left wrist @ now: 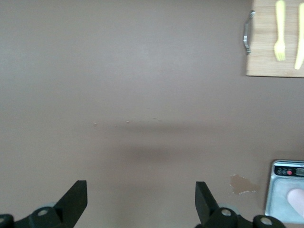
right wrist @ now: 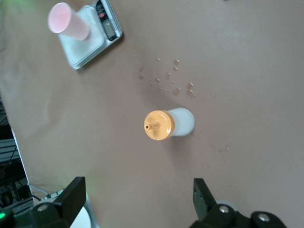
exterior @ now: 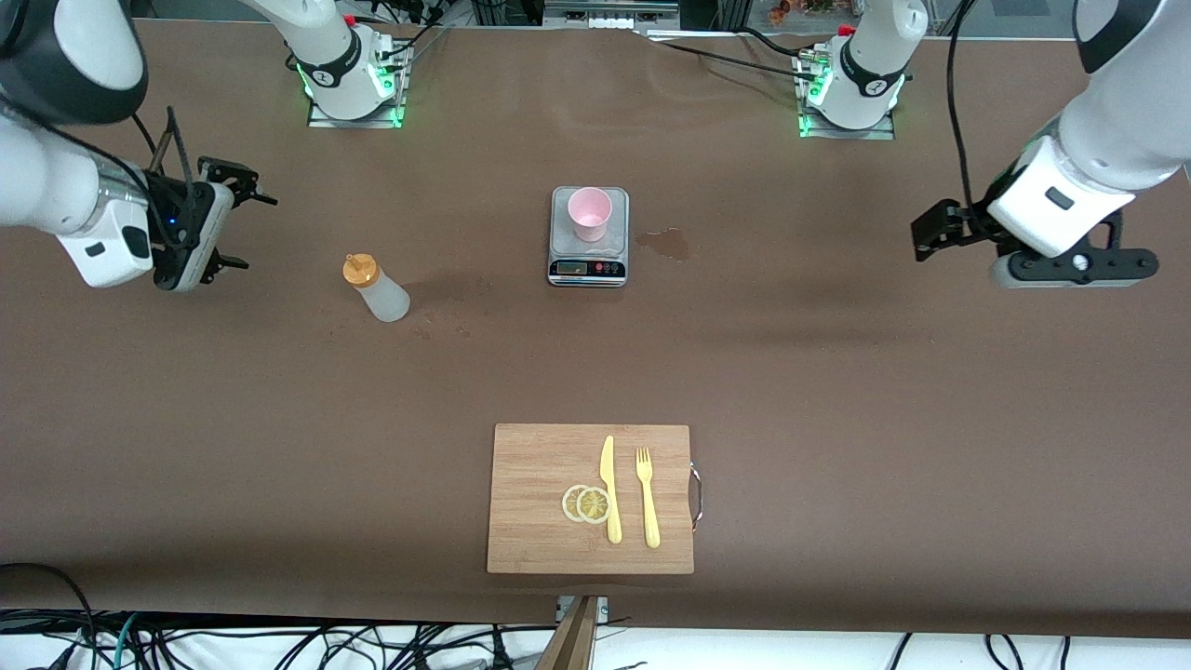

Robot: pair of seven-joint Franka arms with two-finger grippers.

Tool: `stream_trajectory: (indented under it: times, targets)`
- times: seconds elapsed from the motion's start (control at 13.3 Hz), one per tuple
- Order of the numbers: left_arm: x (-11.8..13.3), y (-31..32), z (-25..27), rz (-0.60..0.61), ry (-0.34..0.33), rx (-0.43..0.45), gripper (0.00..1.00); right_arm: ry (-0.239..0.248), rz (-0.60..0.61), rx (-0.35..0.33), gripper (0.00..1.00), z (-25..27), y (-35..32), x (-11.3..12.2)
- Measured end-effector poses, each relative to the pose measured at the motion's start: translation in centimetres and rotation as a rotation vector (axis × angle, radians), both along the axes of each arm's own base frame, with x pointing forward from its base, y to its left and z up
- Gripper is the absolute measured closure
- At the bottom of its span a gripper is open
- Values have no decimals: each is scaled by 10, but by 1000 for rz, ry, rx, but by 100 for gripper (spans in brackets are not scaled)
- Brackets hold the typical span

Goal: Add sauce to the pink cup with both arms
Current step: 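Grasp the white sauce bottle with the right gripper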

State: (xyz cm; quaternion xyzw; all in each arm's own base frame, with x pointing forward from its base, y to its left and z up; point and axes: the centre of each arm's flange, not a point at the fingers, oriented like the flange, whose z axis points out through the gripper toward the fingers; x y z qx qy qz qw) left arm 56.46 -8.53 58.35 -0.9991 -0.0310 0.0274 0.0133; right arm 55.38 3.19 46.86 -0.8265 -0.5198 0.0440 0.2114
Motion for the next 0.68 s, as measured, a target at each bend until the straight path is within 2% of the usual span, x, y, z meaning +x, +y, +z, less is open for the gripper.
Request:
stream_trajectory:
  times: [0.23, 0.45, 0.6, 0.68]
  targets:
    - [-14, 23, -13, 16, 16, 4, 0, -35, 154, 183, 0, -47, -11, 2]
    - [-14, 36, -17, 22, 26, -15, 0, -111, 295, 386, 0, -93, -32, 5]
    - [-15, 32, -16, 13, 25, -17, 0, -179, 378, 517, 0, -130, -48, 5]
    - [-15, 30, -16, 10, 25, -17, 0, -201, 407, 563, 0, -148, -57, 4]
